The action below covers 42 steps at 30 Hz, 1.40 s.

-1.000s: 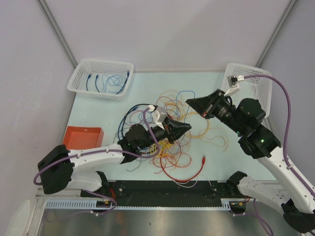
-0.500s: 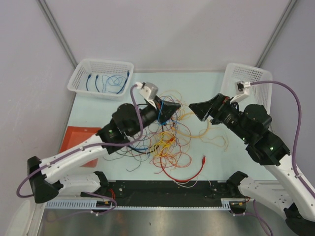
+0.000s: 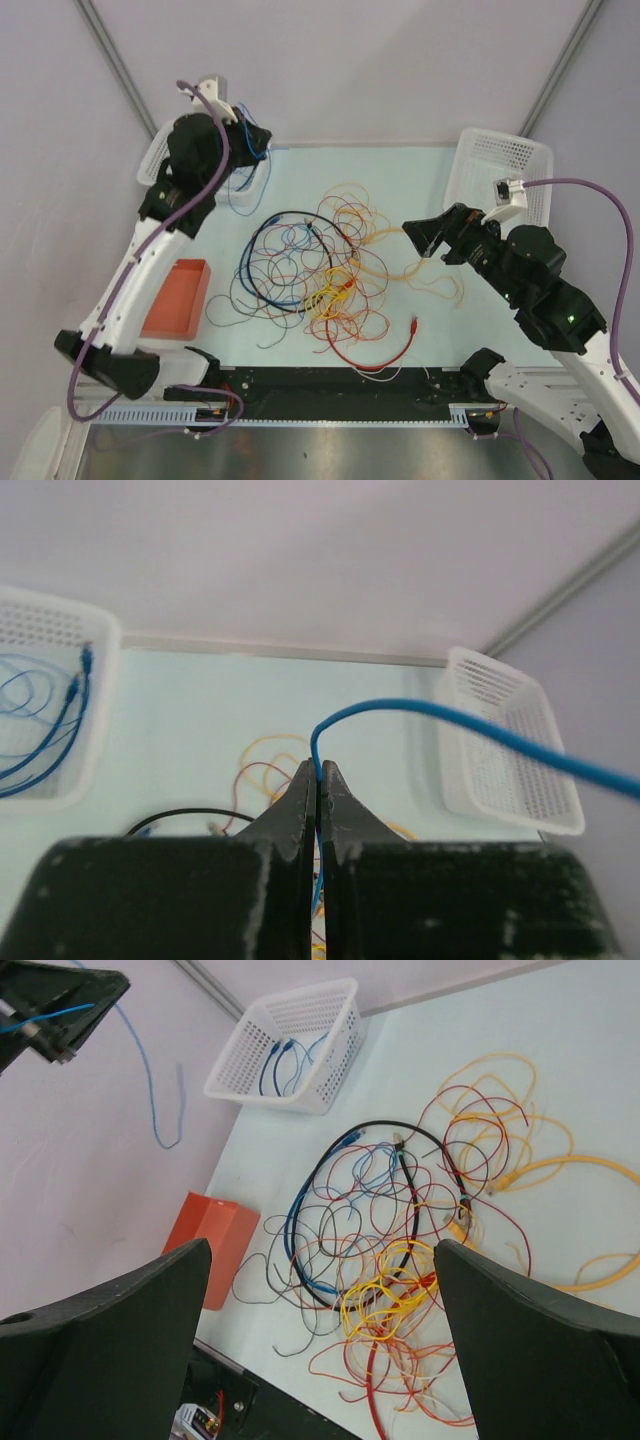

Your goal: Untangle the cables

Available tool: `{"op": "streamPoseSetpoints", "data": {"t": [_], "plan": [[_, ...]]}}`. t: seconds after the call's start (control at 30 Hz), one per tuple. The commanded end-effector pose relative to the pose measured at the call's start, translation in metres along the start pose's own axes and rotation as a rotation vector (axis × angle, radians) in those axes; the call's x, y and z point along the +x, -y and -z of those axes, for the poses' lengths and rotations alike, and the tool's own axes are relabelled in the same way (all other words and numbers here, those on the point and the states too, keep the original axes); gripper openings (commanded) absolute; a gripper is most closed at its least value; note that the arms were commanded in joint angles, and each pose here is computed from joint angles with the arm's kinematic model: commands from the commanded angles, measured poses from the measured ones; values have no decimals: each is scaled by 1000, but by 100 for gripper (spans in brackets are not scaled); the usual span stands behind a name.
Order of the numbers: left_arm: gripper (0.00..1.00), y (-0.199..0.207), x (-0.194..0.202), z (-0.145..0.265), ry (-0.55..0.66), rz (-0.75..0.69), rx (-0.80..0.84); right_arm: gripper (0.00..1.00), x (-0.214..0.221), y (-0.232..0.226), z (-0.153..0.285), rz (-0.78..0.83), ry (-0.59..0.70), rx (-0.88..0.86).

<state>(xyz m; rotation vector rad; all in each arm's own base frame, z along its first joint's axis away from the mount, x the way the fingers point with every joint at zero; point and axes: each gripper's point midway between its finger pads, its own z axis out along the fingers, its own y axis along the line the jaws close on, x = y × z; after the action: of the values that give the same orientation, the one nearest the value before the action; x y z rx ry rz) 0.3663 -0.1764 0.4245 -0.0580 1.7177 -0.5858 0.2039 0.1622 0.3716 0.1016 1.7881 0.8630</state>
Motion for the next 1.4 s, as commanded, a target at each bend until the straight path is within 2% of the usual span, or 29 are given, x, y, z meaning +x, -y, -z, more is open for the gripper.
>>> {"op": "streamPoseSetpoints", "data": {"t": [0.0, 0.07, 0.1, 0.2, 0.23, 0.33, 0.53, 0.63, 0.67, 0.7, 0.73, 0.8, 0.83, 0.87, 0.93, 1.0, 1.03, 1.1, 1.13, 1.17, 1.2, 1.23, 1.27, 1.3, 1.33, 1.37], "plan": [[0, -62, -2, -27, -99, 108, -187, 99, -11, -1, 6, 30, 44, -4], [0, -70, -21, -39, -55, 155, -181, 99, -12, -6, 5, 39, 43, -28], [0, -88, -28, -45, -35, 177, -218, 99, -12, -7, 4, 45, 41, -33], [0, -122, -39, -70, -15, 243, -260, 99, -5, -7, 1, 54, 9, -40], [0, -139, -28, -86, -39, 278, -290, 99, -3, -5, -1, 59, -1, -31], [0, -167, -39, -104, 5, 337, -320, 99, 0, 0, -2, 73, -11, -12], [0, -218, -35, -152, 78, 343, -403, 99, 5, 22, -14, 115, 4, 74], [0, -249, -27, -172, 104, 329, -496, 99, 8, 31, -21, 127, 14, 97], [3, -253, -31, -175, 123, 323, -509, 99, 12, 34, -25, 130, 7, 101], [12, -266, -22, -183, 115, 322, -531, 99, 16, 35, -29, 133, -4, 106], [33, -272, -22, -185, 122, 317, -548, 99, 17, 37, -32, 133, -7, 109], [44, -280, -21, -186, 132, 324, -586, 99, 22, 43, -38, 131, -22, 132], [57, -282, -19, -186, 132, 328, -595, 99, 21, 44, -39, 125, -21, 136], [64, -281, -21, -183, 136, 325, -600, 99, 22, 44, -40, 123, -22, 136], [89, -274, -22, -177, 116, 323, -583, 99, 24, 46, -42, 118, -25, 135], [97, -267, -22, -168, 103, 312, -570, 99, 25, 46, -42, 112, -27, 132], [100, -253, -37, -154, 123, 297, -547, 99, 25, 45, -41, 108, -27, 126], [100, -237, -14, -142, 69, 279, -538, 99, 26, 44, -41, 104, -29, 116], [100, -214, -33, -121, 110, 256, -501, 99, 26, 44, -40, 99, -30, 117], [100, -216, -1, -113, 51, 248, -519, 99, 26, 43, -38, 97, -27, 113], [100, -195, 6, -107, 51, 236, -474, 98, 26, 43, -37, 97, -28, 111], [100, -171, -7, -82, 92, 221, -423, 98, 29, 45, -36, 97, -35, 115], [100, -175, 35, -73, 19, 213, -434, 98, 28, 45, -33, 98, -32, 114], [100, -155, 45, -66, 20, 206, -386, 98, 29, 46, -32, 100, -34, 116], [99, -136, 35, -42, 65, 205, -340, 98, 31, 49, -30, 101, -40, 126], [100, -141, 71, -32, 19, 185, -357, 99, 33, 51, -29, 103, -45, 132]]}}
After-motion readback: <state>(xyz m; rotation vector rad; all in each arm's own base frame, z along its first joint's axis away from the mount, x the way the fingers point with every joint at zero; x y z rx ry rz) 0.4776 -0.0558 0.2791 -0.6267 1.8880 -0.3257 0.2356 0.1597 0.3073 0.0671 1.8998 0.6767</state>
